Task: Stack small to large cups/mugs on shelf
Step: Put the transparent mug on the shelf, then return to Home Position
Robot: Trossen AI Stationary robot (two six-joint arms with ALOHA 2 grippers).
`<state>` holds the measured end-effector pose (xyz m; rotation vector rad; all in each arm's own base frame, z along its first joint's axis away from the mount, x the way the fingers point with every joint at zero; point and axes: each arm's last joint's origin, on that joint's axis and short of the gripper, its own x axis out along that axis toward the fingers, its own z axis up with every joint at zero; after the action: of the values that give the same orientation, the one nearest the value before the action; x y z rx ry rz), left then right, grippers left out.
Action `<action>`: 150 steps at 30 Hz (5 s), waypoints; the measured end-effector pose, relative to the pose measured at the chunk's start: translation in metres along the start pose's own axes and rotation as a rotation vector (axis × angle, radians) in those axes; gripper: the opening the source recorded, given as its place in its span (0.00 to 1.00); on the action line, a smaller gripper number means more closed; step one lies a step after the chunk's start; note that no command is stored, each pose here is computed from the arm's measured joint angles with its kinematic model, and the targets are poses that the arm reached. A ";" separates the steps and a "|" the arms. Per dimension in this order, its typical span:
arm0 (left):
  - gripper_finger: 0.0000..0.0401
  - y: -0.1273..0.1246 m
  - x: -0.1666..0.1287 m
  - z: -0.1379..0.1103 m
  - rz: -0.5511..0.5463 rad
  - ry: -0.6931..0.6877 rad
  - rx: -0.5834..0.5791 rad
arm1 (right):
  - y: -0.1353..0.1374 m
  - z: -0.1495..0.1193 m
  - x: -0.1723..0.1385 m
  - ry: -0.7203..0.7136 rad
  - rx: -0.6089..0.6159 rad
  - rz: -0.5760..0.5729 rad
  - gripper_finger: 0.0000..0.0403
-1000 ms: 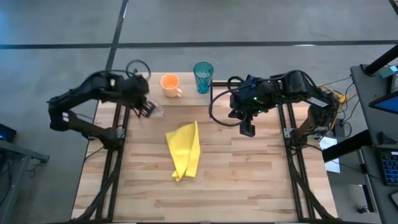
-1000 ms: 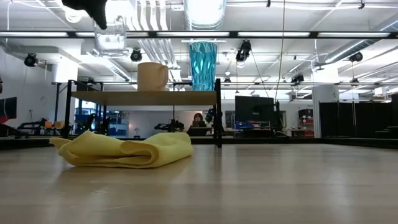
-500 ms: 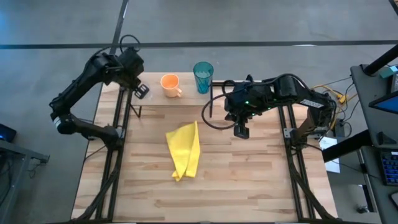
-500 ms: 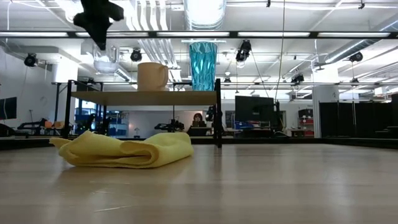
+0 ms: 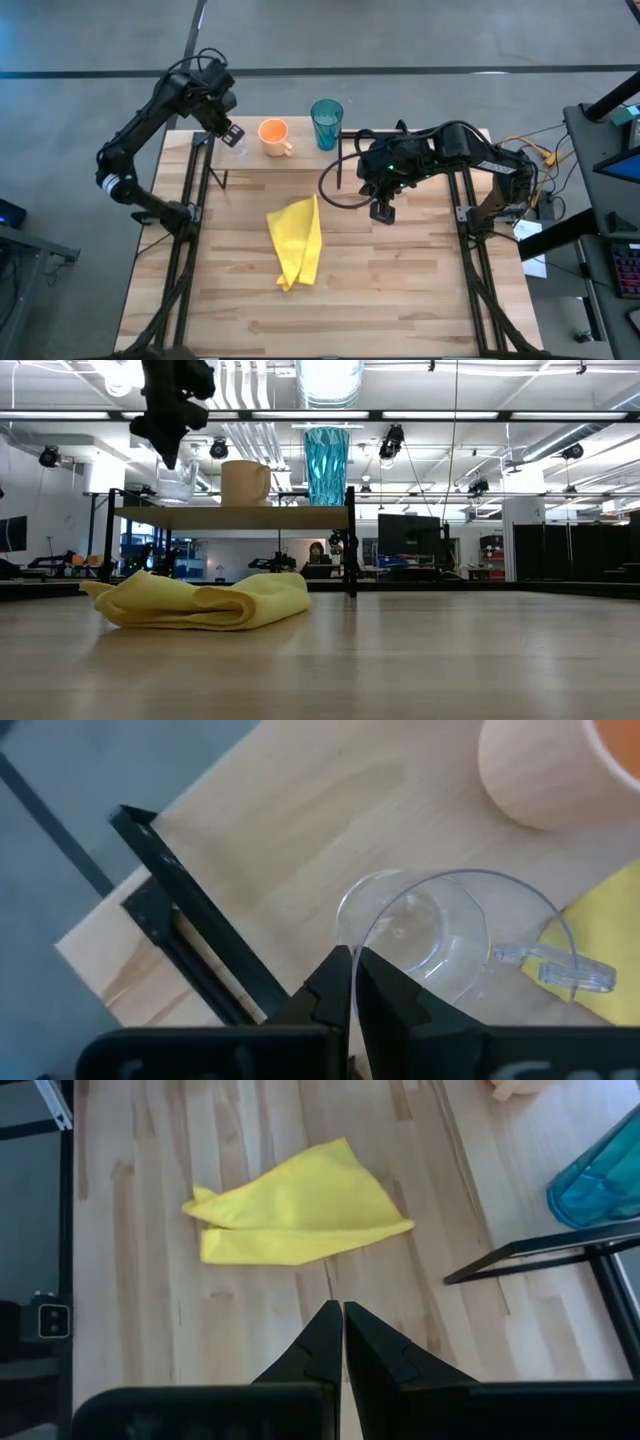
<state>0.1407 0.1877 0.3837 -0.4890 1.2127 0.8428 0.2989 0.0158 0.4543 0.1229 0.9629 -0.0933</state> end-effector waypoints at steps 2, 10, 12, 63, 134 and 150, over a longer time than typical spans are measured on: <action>0.00 0.003 0.005 0.003 -0.036 0.015 0.001 | 0.000 0.000 0.000 0.000 0.014 0.000 0.02; 0.00 0.015 0.021 0.012 -0.058 0.064 0.012 | 0.000 0.000 0.000 -0.004 0.020 -0.004 0.02; 0.00 0.017 0.024 0.013 -0.056 0.073 0.008 | 0.000 0.000 0.000 -0.004 0.023 -0.005 0.02; 0.23 0.003 -0.165 -0.133 -0.319 -0.761 -0.117 | -0.002 0.001 -0.051 -0.352 -0.074 0.110 0.02; 0.23 -0.025 0.002 -0.229 -0.473 -1.261 -0.110 | -0.052 -0.277 0.047 -1.213 0.157 0.298 0.02; 0.23 -0.005 0.072 -0.204 -0.223 -1.271 -0.252 | -0.053 -0.276 0.045 -1.226 0.167 0.265 0.02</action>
<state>0.0282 0.0571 0.2528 -0.1864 -0.1139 0.8720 0.0934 0.0024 0.2585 0.2985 -0.2901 0.0068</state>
